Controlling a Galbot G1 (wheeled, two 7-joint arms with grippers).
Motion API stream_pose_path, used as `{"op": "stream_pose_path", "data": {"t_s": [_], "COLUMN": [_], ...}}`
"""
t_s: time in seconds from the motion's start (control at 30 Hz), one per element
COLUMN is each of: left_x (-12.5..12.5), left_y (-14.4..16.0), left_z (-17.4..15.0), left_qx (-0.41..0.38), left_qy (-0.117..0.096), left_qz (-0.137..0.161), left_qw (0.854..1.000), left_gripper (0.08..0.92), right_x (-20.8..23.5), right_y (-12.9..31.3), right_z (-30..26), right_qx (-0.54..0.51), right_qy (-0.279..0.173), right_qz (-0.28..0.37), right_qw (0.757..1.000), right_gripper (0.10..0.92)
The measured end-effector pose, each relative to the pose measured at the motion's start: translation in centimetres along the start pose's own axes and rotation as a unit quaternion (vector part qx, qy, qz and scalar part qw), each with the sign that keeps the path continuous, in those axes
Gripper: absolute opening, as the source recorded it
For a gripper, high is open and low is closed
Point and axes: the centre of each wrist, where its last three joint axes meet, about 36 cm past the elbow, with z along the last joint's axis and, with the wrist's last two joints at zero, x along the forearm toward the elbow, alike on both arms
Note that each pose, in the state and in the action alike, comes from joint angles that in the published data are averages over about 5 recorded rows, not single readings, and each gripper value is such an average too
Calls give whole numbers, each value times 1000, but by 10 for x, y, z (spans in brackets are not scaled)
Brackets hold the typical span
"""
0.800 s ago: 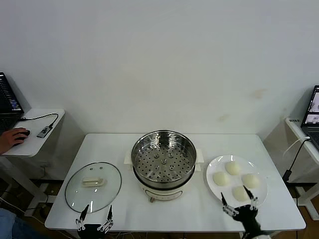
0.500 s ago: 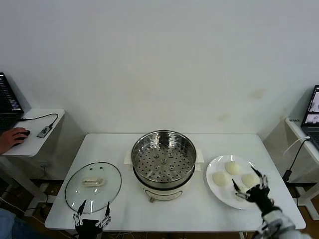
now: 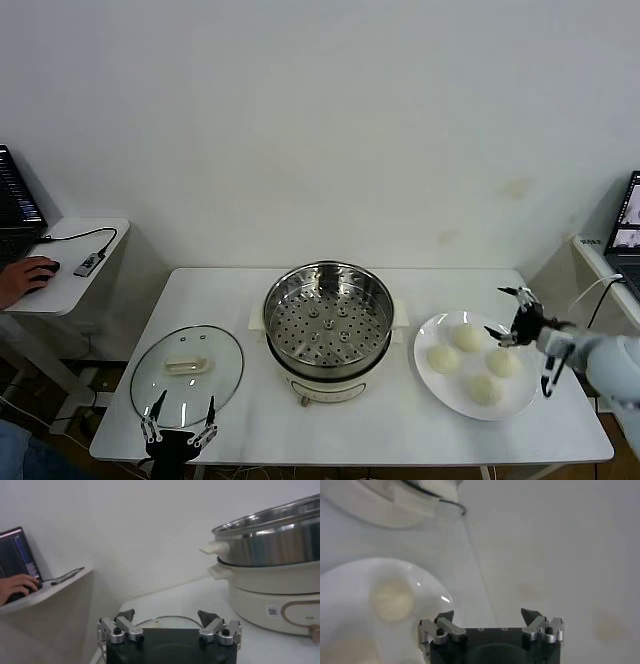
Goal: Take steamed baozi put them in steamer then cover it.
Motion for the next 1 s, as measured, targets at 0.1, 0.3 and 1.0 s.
{"op": "stream_pose_path", "data": {"t_s": [0.1,0.3,1.0], "left_x": [0,-1,-4], "left_y": [2,6,19], "left_z": [0,0,2], "left_qx": [-4,-11,-33], "left_qy": [0,-1,-3], "left_qz": [-3,-9,-18], "left_qw": [1000,1000,999], "left_gripper": [823,823,823], "right_x": [-11,-33,-122], "right_y": [-17,-40,-51], "right_z": [0,2,-12], "right_qx": [16,38,56], "right_qy": [16,49,93], "right_qz": [-46,-112,-201], "right_qw": [999,992,974], "right_gripper": [823,823,823]}}
